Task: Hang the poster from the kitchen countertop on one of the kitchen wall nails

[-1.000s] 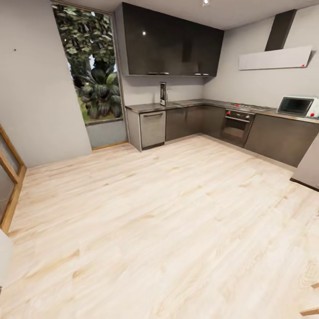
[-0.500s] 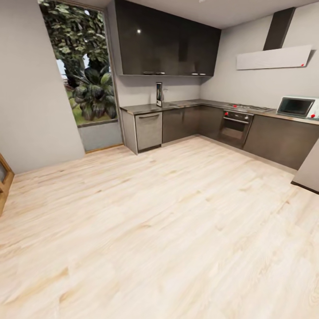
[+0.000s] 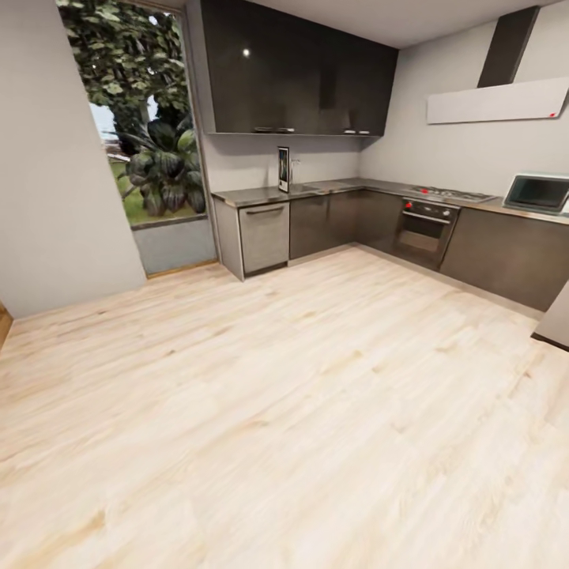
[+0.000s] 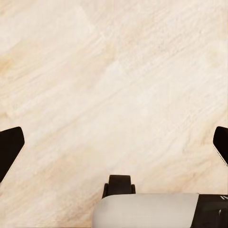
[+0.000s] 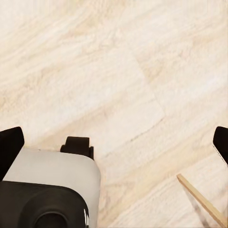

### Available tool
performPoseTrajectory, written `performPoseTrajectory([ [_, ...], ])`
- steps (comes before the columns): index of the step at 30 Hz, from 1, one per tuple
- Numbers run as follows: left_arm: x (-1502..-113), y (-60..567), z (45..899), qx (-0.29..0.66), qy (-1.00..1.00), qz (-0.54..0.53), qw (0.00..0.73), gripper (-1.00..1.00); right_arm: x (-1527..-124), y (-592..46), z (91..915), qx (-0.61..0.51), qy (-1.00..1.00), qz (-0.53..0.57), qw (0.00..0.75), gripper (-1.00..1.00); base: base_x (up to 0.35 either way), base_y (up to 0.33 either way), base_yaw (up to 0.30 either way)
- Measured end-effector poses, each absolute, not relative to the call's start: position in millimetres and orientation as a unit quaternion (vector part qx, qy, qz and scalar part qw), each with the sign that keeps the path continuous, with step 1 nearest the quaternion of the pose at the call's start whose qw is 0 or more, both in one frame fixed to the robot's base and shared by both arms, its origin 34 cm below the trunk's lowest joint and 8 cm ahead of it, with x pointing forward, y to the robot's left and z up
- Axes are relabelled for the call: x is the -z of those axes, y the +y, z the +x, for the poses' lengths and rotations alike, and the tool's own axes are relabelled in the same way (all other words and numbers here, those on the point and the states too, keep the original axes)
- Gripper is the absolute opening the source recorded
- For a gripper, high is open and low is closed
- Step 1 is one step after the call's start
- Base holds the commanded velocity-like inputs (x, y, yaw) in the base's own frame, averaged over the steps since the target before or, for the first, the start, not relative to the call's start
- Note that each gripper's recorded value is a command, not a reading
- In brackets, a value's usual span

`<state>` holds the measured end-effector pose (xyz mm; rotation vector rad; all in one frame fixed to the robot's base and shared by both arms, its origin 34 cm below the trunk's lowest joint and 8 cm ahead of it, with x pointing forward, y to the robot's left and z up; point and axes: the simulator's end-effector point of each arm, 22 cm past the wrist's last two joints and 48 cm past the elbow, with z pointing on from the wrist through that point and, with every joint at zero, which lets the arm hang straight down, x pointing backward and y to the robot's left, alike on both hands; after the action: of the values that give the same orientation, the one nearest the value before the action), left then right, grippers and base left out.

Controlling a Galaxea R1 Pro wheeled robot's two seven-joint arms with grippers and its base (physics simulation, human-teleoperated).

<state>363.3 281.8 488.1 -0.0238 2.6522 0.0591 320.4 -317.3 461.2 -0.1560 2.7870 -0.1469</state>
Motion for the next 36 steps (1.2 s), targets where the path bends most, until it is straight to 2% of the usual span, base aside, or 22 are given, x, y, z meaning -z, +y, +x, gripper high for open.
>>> performPoseTrajectory([
  [36,-488.2,281.9,363.5,-0.022,0.97,-0.009,0.242,1.0,-461.1,-316.8,320.0,0.052,0.982,-0.056,0.172,1.0,0.337,0.0,0.0],
])
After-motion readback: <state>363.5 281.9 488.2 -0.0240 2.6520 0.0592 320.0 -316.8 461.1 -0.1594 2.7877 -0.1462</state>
